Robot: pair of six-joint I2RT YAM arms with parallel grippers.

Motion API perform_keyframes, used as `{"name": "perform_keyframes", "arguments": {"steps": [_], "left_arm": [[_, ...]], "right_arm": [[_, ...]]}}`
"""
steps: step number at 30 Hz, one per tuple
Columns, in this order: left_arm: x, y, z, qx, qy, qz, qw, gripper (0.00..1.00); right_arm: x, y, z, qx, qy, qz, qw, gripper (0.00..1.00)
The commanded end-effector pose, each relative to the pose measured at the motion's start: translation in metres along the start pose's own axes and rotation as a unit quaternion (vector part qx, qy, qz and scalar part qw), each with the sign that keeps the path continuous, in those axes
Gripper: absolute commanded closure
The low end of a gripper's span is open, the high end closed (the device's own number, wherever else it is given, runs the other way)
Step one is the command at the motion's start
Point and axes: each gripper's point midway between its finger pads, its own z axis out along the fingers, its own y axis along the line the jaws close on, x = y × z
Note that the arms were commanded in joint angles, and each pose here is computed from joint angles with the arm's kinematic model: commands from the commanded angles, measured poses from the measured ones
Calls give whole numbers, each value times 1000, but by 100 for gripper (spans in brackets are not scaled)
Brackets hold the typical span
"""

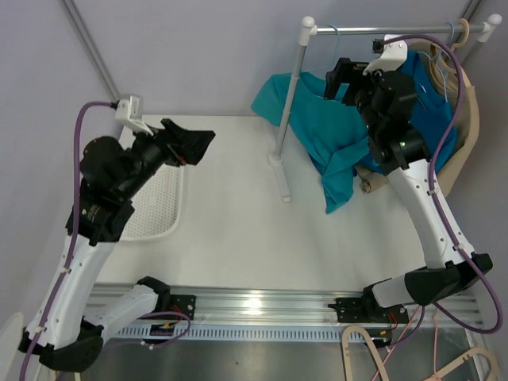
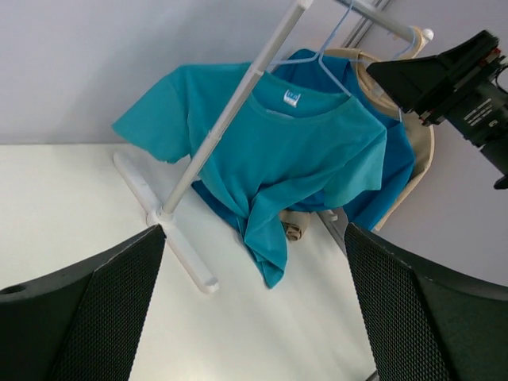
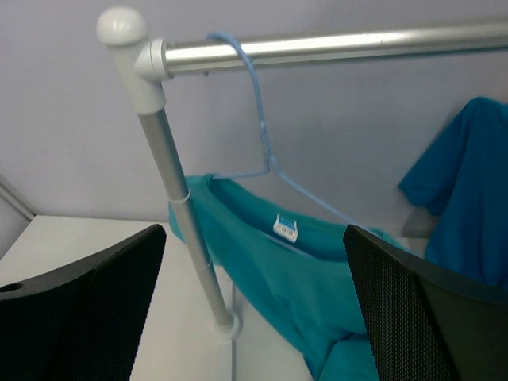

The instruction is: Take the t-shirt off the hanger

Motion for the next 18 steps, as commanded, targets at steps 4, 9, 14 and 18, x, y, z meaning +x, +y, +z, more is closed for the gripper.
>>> {"name": "perform_keyframes", "arguments": {"steps": [4, 9, 14, 18], "left_arm": [[-24, -17, 2, 10, 17, 22, 1000, 1], [-19, -11, -3, 0, 10, 27, 1000, 1], [-13, -8, -6, 3, 8, 33, 999, 0], [-14, -5, -5, -6, 5, 37, 999, 1]], "right_arm": [[-26, -20, 23, -3, -11, -46, 999, 0], [-8, -38, 51, -83, 36, -1, 996, 7], [5, -32, 69, -148, 49, 12, 988, 9], [14, -17, 79, -208, 59, 14, 976, 10]]}}
